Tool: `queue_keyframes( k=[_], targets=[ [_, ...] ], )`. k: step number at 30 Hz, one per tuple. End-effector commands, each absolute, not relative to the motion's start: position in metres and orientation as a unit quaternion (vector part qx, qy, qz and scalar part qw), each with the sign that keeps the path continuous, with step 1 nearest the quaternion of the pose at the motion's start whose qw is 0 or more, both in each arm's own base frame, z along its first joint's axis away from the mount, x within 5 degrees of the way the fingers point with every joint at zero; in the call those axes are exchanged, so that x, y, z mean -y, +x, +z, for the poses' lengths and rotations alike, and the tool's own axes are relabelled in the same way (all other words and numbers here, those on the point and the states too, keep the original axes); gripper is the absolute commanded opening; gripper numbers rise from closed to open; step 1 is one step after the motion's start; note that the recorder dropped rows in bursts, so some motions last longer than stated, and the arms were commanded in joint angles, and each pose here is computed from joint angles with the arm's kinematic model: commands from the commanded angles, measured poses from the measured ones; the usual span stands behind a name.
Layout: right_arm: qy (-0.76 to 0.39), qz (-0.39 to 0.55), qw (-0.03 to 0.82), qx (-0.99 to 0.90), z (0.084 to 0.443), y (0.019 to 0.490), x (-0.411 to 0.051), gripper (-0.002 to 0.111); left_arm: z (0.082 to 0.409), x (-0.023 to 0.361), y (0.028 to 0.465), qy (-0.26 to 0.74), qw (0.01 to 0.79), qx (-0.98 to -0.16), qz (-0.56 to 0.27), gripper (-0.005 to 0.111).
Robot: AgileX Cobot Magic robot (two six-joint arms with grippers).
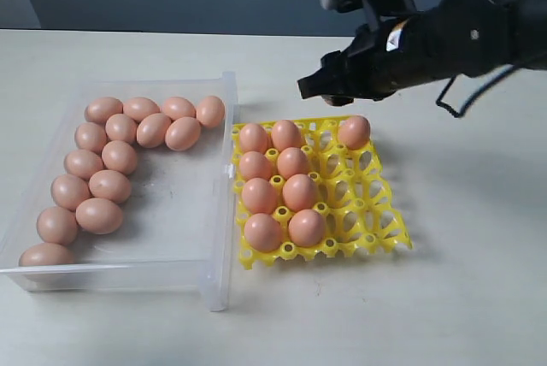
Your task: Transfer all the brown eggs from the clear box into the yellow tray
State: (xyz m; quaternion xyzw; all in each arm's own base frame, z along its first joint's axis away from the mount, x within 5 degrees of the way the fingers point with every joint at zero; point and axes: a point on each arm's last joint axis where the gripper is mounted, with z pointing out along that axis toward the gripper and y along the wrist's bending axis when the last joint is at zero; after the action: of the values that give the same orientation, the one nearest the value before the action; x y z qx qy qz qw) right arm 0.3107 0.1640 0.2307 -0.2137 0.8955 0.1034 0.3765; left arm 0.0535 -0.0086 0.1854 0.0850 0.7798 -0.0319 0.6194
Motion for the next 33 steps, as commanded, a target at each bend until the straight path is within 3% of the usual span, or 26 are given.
queue_keyframes(
  k=[1, 10, 21, 33],
  targets=[
    [-0.200, 0.114, 0.447, -0.865, 0.227, 0.274, -0.142, 0.000, 0.185, 0.009, 0.054, 0.084, 0.624, -0.776, -0.033, 0.000],
    [-0.154, 0.117, 0.547, -0.815, 0.167, 0.224, -0.108, 0.000, 0.185, 0.009, 0.054, 0.084, 0.624, -0.776, -0.033, 0.000],
    [-0.163, 0.105, 0.532, -0.824, 0.131, 0.258, -0.126, 0.000, 0.185, 0.009, 0.054, 0.084, 0.624, -0.776, -0.033, 0.000],
    [-0.142, 0.093, 0.509, -0.844, 0.115, 0.272, -0.129, 0.000, 0.185, 0.009, 0.054, 0.084, 0.624, -0.776, -0.033, 0.000]
  ],
)
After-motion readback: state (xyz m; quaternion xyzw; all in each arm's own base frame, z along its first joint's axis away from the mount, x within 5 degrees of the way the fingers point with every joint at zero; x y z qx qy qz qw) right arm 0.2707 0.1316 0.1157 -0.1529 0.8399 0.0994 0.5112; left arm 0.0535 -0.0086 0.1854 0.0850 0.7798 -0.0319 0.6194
